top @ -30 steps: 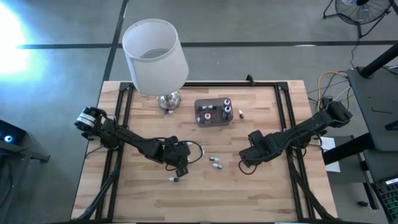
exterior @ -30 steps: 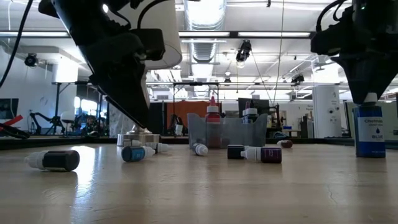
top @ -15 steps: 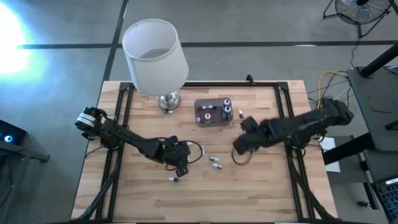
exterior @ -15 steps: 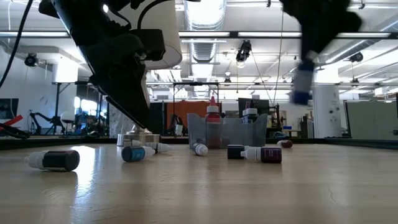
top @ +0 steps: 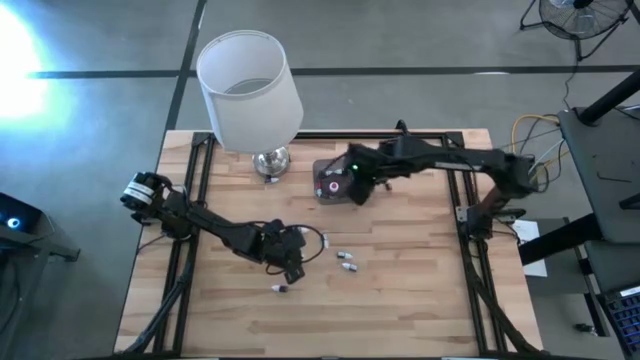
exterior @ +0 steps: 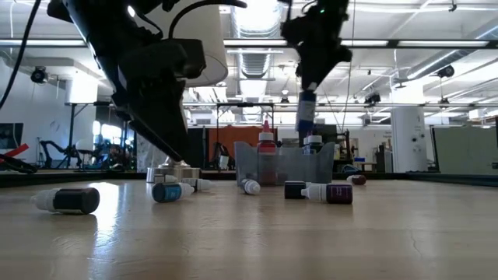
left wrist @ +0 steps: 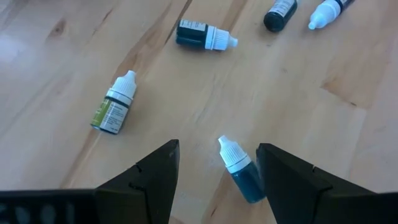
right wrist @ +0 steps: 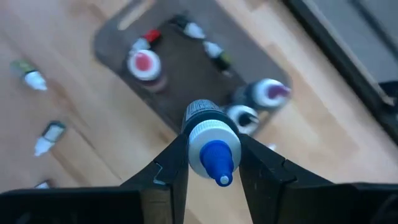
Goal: Pick & Place food coloring
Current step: Put the large blue food coloring bottle into the bin, then put the small orange food coloring bottle into the bin
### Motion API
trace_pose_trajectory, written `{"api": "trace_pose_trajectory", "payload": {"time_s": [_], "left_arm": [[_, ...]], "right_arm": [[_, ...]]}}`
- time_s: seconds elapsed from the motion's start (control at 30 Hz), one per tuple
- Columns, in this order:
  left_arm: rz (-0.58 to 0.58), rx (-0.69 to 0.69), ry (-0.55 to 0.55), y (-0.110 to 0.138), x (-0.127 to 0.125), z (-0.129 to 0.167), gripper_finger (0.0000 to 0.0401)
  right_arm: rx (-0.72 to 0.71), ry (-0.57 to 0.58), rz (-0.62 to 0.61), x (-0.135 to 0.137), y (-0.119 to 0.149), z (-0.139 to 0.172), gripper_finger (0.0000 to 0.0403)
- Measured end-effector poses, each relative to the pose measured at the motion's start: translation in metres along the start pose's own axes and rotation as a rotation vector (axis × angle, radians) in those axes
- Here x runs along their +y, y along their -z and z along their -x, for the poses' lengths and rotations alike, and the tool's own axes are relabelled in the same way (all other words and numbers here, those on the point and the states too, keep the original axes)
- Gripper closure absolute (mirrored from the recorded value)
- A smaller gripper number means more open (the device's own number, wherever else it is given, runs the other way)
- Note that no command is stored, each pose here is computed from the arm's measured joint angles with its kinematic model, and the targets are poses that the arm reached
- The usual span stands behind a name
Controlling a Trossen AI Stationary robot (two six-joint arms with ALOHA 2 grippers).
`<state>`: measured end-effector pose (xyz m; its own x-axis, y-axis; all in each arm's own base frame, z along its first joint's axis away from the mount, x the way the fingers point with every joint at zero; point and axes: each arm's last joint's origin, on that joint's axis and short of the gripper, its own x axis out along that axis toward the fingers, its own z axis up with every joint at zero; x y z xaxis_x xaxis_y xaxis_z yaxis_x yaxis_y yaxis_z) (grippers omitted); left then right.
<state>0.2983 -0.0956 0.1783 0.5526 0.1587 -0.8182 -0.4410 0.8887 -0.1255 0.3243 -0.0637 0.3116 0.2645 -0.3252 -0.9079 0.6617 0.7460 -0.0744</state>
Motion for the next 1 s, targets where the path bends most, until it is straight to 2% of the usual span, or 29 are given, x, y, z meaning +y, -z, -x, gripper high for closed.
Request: {"api": "trace_pose_trajectory", "payload": {"time_s": [0.27, 0.43, 0.63, 0.83, 1.0], "left_arm": [[0.018, -0.017, -0.020, 0.004, -0.003, 0.002, 0.0207], [0.012, -0.018, -0.032, 0.005, -0.003, 0.002, 0.0207], [-0.010, -0.003, -0.047, 0.006, -0.001, 0.002, 0.0207], [-0.027, 0.011, -0.059, 0.008, 0.000, 0.002, 0.0207], [-0.034, 0.014, -0.062, 0.008, 0.000, 0.002, 0.0207]], "right_arm": [[0.102, 0.011, 0.080, 0.015, -0.012, -0.042, 0.0298], [0.177, 0.033, 0.095, 0.022, -0.008, -0.070, 0.0268], [0.203, 0.048, 0.089, 0.025, -0.008, -0.081, 0.0245], [0.184, 0.046, 0.078, 0.022, -0.008, -0.071, 0.0243], [0.180, 0.064, 0.065, 0.013, 0.003, -0.033, 0.0242]]}}
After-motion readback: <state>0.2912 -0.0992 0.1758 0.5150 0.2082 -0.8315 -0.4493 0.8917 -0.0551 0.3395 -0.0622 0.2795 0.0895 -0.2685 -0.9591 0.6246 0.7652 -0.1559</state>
